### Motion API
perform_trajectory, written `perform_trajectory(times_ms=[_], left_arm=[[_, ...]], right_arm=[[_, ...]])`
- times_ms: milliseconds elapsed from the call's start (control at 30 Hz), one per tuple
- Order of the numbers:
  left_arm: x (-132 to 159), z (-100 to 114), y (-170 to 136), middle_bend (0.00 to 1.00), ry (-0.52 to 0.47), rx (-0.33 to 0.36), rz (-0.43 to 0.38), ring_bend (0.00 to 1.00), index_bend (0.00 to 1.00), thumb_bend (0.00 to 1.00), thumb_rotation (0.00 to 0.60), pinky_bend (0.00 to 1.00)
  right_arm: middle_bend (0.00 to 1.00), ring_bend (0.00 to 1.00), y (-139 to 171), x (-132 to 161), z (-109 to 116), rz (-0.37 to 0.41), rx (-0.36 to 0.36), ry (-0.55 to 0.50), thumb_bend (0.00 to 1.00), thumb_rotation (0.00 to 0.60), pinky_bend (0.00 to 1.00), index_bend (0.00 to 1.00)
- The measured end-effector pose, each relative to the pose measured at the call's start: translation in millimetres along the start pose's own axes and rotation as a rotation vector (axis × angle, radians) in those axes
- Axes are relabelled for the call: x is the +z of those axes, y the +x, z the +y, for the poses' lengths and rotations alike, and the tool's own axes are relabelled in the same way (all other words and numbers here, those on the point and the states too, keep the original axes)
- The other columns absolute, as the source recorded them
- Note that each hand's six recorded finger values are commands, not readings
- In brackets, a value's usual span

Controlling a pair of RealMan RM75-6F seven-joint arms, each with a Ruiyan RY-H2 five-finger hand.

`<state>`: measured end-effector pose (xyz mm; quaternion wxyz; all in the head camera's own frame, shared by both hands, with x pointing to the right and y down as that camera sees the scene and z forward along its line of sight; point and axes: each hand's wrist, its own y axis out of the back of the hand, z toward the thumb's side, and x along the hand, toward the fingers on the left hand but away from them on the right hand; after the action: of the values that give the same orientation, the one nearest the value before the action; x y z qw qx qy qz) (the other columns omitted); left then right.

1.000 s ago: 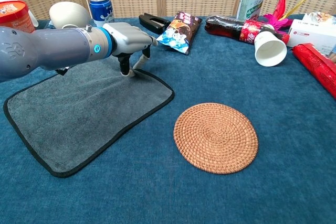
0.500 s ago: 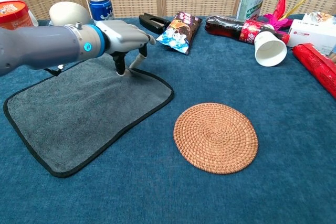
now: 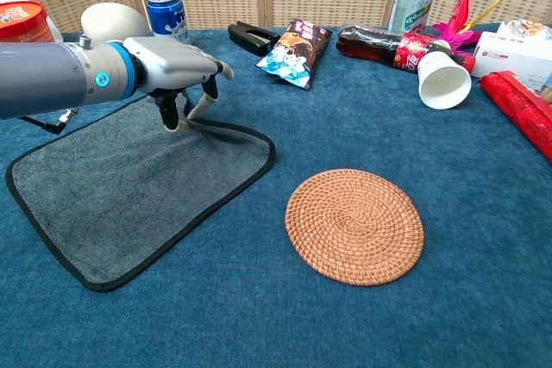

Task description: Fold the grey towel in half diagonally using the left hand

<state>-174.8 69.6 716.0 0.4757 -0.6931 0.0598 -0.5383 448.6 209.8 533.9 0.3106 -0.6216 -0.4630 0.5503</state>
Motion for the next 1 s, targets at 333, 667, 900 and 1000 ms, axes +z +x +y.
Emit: perform_trajectory(times_ms=[333,667,900,1000], left_arm=[[-3.2,-0.3,-18.1,0.0,-0.004,-0.025,0.007,0.0,0.63,0.58,0.6,0.04],[-4.1,-1.9,-39.2,0.0,0.018,-0.03,0.006,0.0,0.62,0.58,0.6,0.03],[-1.0,-4.3,-54.8,0.0,0.026,-0.001,-0.001,0.0,0.62,0.58,0.6,0.01],[2.3,-8.1,-64.2,0.0,0.027,0.006,-0.004,0.0,0.61,0.58,0.6,0.01]], right_arm=[[0.0,0.0,0.5,1.2,0.1,0.004,0.001,-0.003,0.0,0.579,0.0,0.0],[0.0,0.0,1.1,1.8,0.8,0.007,0.0,-0.007,0.0,0.577,0.0,0.0],[0.0,0.0,1.4,1.9,2.1,0.01,-0.001,-0.014,0.0,0.583,0.0,0.0],[0.0,0.0,1.8,2.5,2.3,0.013,0.0,-0.016,0.0,0.582,0.0,0.0]])
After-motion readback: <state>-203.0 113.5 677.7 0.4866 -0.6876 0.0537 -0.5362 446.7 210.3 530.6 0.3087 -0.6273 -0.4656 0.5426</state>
